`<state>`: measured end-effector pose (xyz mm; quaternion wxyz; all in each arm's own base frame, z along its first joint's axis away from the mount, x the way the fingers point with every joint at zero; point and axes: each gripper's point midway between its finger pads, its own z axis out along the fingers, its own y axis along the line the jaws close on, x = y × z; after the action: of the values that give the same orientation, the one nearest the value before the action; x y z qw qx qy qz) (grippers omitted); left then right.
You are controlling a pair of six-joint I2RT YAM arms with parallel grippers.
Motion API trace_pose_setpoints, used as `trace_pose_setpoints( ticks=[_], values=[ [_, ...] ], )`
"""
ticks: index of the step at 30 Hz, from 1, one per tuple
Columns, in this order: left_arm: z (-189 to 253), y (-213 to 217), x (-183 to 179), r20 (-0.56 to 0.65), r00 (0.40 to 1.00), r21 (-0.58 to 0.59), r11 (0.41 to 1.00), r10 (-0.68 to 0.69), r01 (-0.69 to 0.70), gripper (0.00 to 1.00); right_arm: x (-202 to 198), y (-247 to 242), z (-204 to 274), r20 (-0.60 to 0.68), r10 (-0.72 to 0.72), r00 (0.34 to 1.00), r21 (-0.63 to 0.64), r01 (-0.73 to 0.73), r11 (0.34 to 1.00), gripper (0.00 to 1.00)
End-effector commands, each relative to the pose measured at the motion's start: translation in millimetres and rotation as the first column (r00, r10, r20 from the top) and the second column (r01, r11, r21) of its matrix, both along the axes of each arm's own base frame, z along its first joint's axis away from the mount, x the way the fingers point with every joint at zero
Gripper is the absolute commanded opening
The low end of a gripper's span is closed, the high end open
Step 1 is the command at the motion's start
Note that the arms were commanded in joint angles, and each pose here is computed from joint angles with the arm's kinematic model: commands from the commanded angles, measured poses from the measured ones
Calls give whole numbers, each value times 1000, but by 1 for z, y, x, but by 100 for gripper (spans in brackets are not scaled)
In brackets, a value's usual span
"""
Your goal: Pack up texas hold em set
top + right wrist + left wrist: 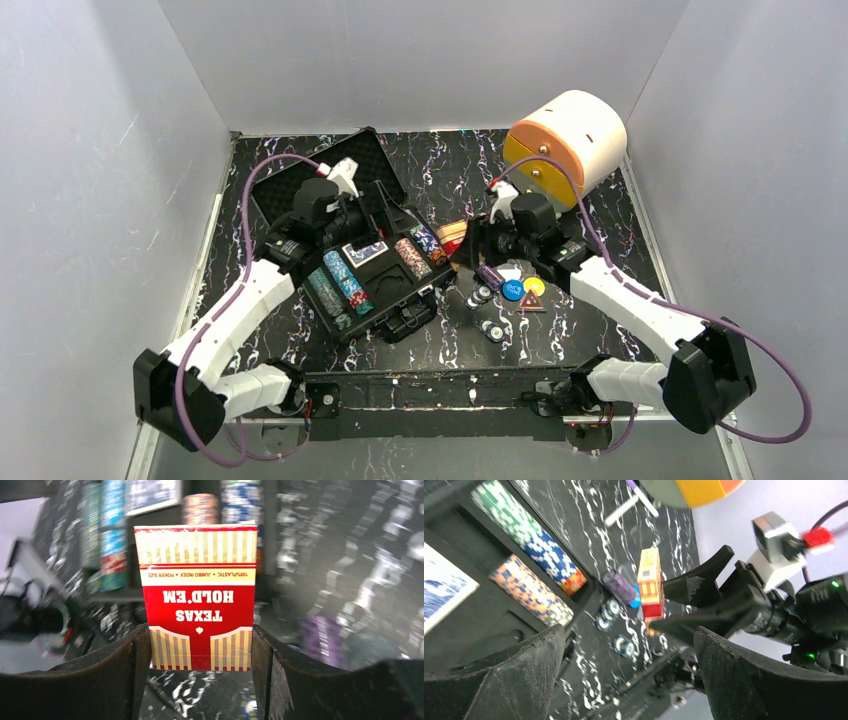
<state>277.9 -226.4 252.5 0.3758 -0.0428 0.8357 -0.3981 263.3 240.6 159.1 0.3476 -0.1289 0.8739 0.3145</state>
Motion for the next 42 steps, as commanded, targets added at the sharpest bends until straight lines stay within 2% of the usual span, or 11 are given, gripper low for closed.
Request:
trace_pose_setpoints(
  ticks=[1,7,11,13,20,29,33,38,39,41,42],
  values=[
    [8,-31,-27,-140,975,-181,972,-174,148,98,-38,54,61,232,304,924,138,-341,930,62],
    [-5,-41,-57,-245,922,-266,935,-300,234,98,-69,88,79,303,442,845,151,-500,853,62],
    [-8,-37,-78,-269,899,-310,915,-345,258,97,-86,97,85,330,522,786,135,-587,799,63],
    [-9,-35,-89,-277,889,-328,906,-364,269,94,-90,99,87,344,545,765,123,-612,781,63],
    [-20,-29,-101,-333,878,-348,910,-345,226,84,-101,107,91,362,601,713,118,-674,729,66],
    [-23,-27,-96,-421,864,-365,924,-275,116,74,-104,108,81,371,624,688,38,-682,730,66],
    [-31,-26,-105,-463,839,-380,919,-287,105,63,-102,109,78,391,635,666,2,-691,723,66],
    [-53,-22,-120,-531,794,-367,925,-297,101,38,-101,112,80,417,667,618,-41,-720,693,65],
    [-56,-21,-123,-542,787,-363,927,-296,99,29,-101,112,79,417,675,609,-49,-726,686,65],
    [-54,-18,-122,-542,793,-346,934,-279,92,19,-99,113,81,385,677,628,-51,-718,694,67],
    [-50,-18,-120,-531,804,-340,936,-268,88,16,-96,114,83,362,673,645,-46,-709,704,71]
  ],
)
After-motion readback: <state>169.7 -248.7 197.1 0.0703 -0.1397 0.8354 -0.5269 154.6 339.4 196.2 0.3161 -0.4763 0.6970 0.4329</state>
